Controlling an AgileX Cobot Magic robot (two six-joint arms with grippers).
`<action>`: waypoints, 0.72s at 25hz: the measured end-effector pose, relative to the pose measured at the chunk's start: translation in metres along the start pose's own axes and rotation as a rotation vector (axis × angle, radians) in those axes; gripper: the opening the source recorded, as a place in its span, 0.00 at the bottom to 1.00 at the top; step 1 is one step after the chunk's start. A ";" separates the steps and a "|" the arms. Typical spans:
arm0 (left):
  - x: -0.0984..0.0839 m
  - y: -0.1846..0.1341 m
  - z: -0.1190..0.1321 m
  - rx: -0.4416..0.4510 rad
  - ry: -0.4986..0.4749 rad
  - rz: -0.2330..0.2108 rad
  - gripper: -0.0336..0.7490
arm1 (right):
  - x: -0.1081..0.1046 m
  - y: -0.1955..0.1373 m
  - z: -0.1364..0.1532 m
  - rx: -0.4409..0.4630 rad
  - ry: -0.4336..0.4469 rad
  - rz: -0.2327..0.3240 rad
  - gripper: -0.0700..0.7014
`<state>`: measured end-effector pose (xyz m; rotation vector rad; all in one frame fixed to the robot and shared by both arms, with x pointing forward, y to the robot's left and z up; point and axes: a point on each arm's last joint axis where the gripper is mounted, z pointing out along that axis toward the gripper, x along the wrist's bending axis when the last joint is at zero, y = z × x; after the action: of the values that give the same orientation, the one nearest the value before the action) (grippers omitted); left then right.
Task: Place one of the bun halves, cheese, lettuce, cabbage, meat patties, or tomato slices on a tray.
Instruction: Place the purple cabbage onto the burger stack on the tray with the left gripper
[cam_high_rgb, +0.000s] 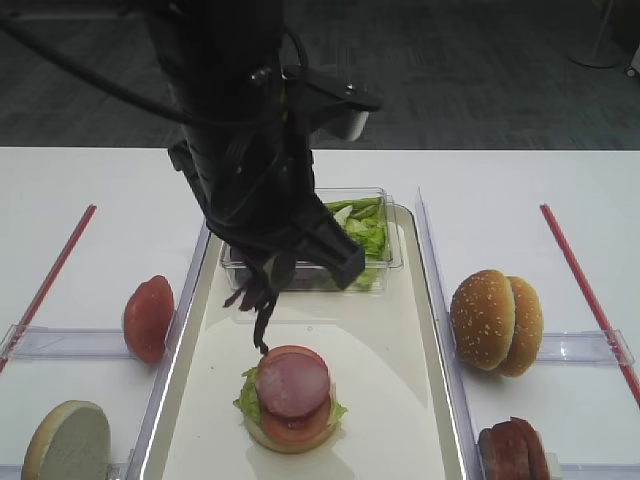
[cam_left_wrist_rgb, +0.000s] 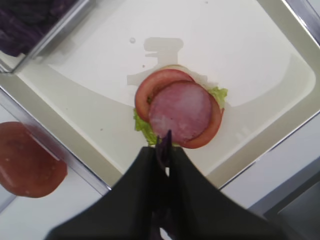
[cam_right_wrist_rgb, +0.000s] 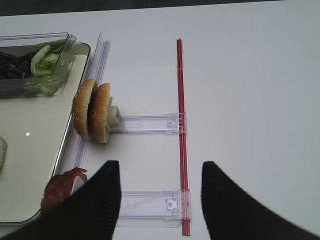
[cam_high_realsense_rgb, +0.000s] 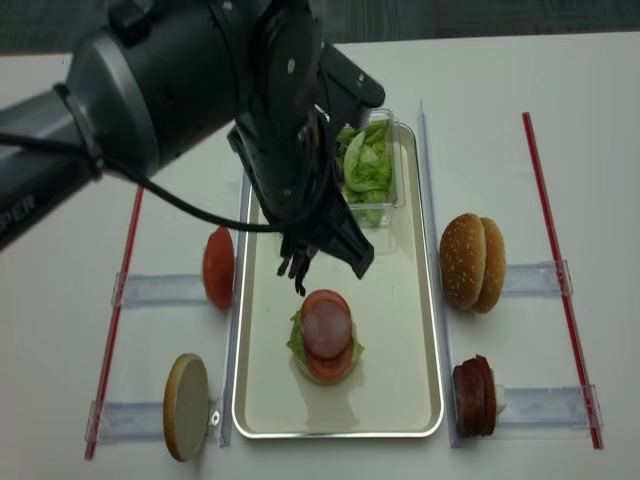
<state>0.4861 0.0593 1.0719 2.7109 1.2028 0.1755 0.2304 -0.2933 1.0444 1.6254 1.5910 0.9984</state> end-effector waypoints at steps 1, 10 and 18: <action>-0.004 -0.001 0.002 0.008 -0.004 0.009 0.11 | 0.000 0.000 0.000 0.000 0.000 0.000 0.61; -0.017 -0.015 0.021 0.084 -0.005 0.016 0.11 | 0.000 0.000 0.000 0.000 0.000 0.000 0.61; -0.017 -0.023 0.038 0.095 -0.004 0.009 0.11 | 0.000 0.000 0.000 0.000 0.000 0.000 0.61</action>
<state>0.4643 0.0577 1.0298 2.7967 1.2286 0.1161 0.2304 -0.2933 1.0444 1.6254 1.5910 0.9984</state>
